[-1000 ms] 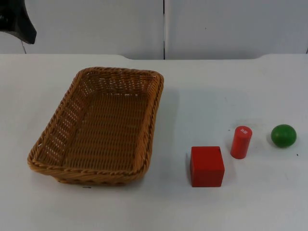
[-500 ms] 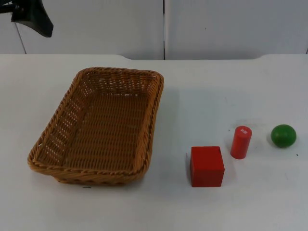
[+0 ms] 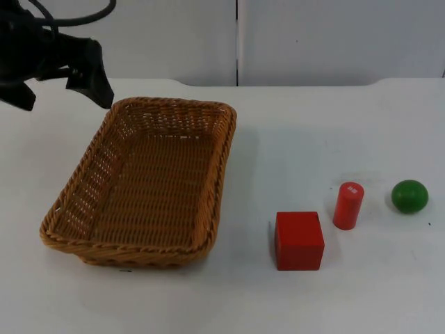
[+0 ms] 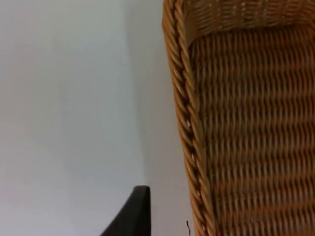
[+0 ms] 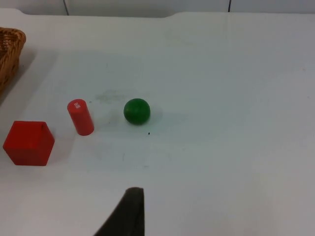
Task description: Pick up the basket with the left hand and place the object to the left of the red cylinder into the basket with the right hand.
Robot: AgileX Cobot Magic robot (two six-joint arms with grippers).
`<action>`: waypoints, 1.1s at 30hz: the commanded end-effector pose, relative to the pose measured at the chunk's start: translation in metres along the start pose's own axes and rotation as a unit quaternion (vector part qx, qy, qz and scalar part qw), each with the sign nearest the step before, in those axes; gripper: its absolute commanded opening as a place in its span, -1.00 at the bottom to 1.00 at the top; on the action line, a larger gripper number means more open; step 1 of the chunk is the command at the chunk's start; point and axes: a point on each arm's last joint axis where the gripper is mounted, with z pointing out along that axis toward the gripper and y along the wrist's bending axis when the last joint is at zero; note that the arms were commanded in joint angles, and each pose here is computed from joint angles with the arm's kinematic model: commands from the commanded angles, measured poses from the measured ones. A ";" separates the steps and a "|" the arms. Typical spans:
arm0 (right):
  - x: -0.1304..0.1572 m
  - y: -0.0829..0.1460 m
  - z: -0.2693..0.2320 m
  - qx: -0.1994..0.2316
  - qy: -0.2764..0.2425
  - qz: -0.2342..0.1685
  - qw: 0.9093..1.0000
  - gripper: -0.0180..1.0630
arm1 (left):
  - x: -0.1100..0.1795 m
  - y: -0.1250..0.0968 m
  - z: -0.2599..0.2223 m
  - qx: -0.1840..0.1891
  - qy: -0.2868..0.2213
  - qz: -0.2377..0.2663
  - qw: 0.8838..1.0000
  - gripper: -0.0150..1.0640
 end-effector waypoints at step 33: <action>-0.001 0.000 -0.001 0.003 -0.006 0.000 1.000 0.98 | -0.004 0.044 0.118 0.039 0.142 -0.024 0.989 0.90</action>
